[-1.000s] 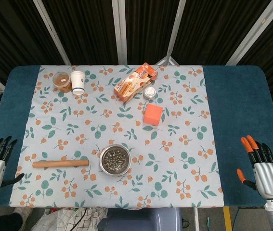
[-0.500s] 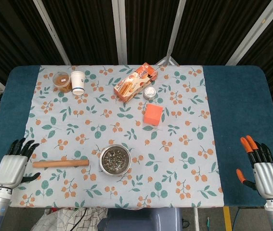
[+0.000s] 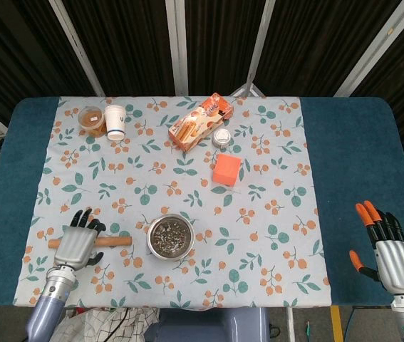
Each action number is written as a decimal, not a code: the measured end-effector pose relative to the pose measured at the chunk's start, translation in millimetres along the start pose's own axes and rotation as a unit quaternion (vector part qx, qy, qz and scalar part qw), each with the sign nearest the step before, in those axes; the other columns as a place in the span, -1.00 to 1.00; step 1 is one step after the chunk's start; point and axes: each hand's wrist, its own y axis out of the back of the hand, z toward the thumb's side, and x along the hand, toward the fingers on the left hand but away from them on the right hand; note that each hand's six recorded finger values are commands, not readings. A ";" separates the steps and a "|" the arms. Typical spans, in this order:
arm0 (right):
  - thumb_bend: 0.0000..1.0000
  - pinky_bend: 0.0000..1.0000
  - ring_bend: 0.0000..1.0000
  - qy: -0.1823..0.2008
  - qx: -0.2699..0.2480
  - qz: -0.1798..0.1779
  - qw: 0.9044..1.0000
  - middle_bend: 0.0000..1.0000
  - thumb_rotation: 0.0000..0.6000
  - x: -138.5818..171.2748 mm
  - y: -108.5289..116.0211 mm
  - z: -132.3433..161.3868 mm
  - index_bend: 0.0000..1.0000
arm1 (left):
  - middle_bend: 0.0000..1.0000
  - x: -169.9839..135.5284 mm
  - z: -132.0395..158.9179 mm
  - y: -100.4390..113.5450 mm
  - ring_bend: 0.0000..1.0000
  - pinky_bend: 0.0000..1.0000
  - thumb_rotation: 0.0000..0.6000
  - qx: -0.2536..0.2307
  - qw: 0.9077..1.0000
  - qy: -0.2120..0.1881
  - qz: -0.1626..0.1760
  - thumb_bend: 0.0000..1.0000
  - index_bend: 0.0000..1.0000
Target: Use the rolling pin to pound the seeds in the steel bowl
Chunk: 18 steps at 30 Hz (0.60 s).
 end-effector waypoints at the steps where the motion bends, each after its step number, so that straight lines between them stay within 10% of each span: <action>1: -0.27 -1.00 -1.00 0.000 -0.001 0.000 1.000 -1.00 1.00 -0.1 0.0 -0.1 -1.00 | -0.49 1.8 4.3 -2.0 -1.00 -1.00 1.00 -0.002 1.000 -0.001 -0.002 -0.24 -0.31; 18: -0.27 -1.00 -1.00 -0.001 -0.003 0.003 1.000 -1.00 1.00 -0.6 -0.8 -0.2 -1.00 | -0.38 22.6 35.2 -12.1 -1.00 -1.00 1.00 -0.013 1.000 0.001 -0.003 -0.16 -0.22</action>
